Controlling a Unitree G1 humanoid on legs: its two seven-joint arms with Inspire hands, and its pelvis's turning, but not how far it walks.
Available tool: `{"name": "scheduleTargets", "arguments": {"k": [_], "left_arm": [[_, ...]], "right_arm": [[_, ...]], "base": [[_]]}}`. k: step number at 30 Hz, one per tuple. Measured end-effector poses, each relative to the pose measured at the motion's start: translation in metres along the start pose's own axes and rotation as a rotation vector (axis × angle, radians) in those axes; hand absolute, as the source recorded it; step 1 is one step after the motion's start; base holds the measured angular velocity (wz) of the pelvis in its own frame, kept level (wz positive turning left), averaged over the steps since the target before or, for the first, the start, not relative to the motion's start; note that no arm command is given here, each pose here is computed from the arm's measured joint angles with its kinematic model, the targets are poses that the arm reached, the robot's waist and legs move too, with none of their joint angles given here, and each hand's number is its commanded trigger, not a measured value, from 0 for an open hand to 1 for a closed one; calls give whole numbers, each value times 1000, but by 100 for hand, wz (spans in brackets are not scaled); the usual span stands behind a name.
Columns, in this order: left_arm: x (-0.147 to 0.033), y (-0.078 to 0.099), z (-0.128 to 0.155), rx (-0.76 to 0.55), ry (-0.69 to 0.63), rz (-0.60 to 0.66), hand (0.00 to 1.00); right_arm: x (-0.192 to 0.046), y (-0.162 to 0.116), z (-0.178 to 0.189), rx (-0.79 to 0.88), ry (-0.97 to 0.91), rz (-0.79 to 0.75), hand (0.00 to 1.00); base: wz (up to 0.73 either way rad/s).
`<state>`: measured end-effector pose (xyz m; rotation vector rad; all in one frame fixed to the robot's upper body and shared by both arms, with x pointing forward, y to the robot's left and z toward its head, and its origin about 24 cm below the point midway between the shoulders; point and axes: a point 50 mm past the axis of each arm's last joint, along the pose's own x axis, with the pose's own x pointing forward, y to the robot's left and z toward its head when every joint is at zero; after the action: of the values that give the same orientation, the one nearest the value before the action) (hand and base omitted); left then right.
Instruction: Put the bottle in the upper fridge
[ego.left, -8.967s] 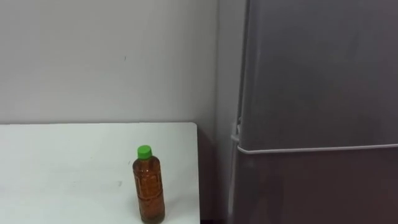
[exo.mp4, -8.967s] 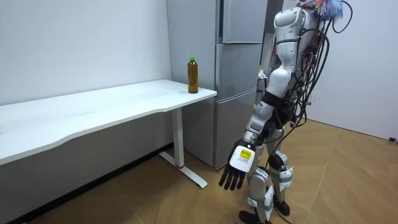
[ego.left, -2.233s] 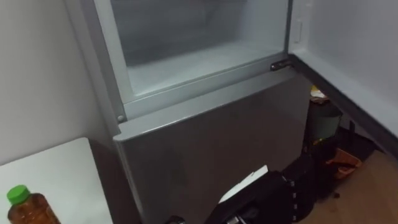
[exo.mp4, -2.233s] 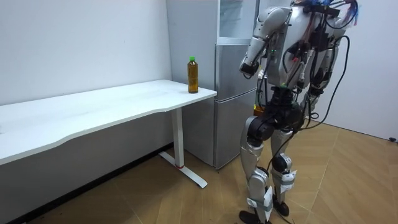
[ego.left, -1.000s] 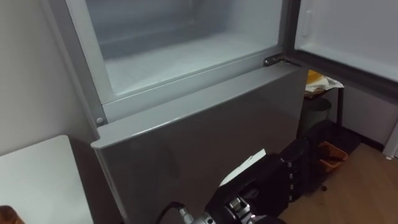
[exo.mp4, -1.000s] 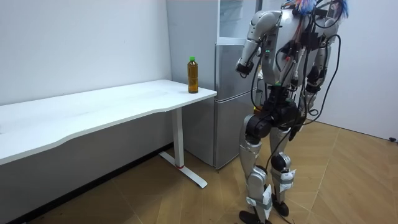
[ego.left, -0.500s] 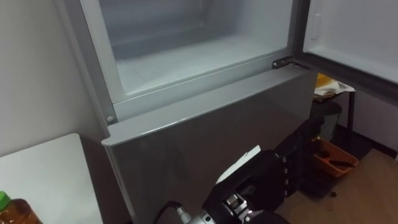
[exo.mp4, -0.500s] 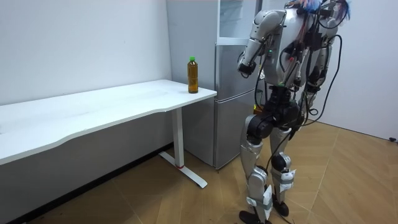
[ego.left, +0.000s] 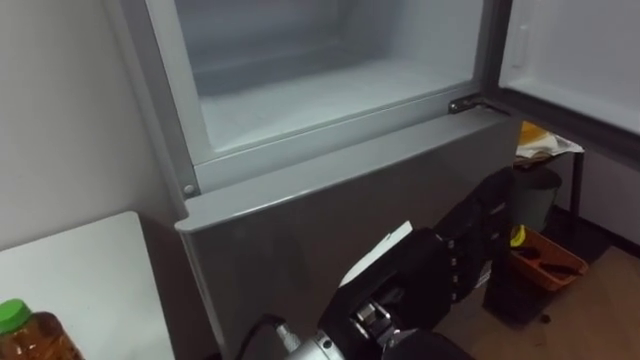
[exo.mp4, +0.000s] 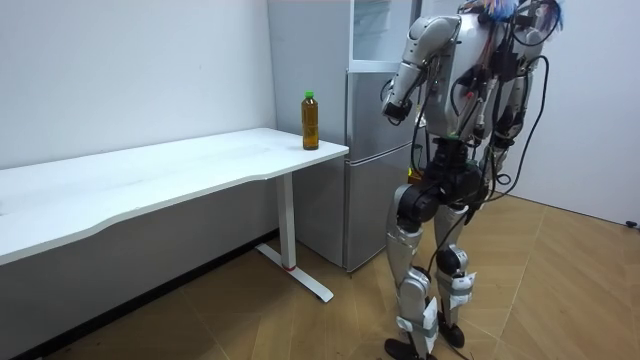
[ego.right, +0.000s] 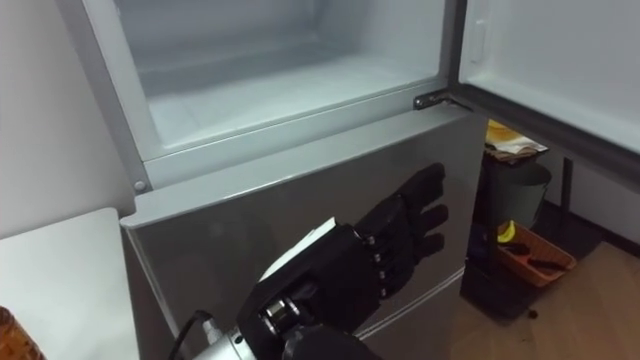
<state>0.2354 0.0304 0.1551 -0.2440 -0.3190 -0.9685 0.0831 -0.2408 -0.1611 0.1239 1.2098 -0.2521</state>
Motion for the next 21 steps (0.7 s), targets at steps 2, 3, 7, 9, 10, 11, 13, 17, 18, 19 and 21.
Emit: {"name": "scheduleTargets", "arguments": {"k": [2,3,7,9,10,11,13,17,18,19,21], "left_arm": [[-1,2,5,14,-20,11,0],[-2,5,9,26,-30,24,0],[-6,15,14,61,-44,98,0],[-7,18,16,67,-50,125,0],[-8,21,18,71,-59,145,0],[-8,21,20,74,-63,153,0],[-10,25,24,84,-80,182,0],[-15,31,33,104,-115,230,0],[-15,31,35,107,-125,239,0],[-16,32,37,112,-133,247,0],[-18,34,41,125,-149,259,0]], "right_arm": [[0,1,-2,3,4,1,0],[0,1,-1,5,4,2,0],[0,1,-5,5,16,0,0],[-1,0,-7,4,21,-3,0],[-1,0,-7,-1,22,-5,0],[-1,0,-8,-3,24,-7,0],[-1,-2,-11,-8,34,-22,0],[-1,-1,-12,-25,38,-25,0],[-1,-1,-12,-28,39,-24,0],[-1,0,-12,-31,39,-22,0],[-1,2,-13,-32,40,-18,0]], "base": [[17],[11],[10],[24],[23],[24],[22],[25],[25],[27],[31]]}}
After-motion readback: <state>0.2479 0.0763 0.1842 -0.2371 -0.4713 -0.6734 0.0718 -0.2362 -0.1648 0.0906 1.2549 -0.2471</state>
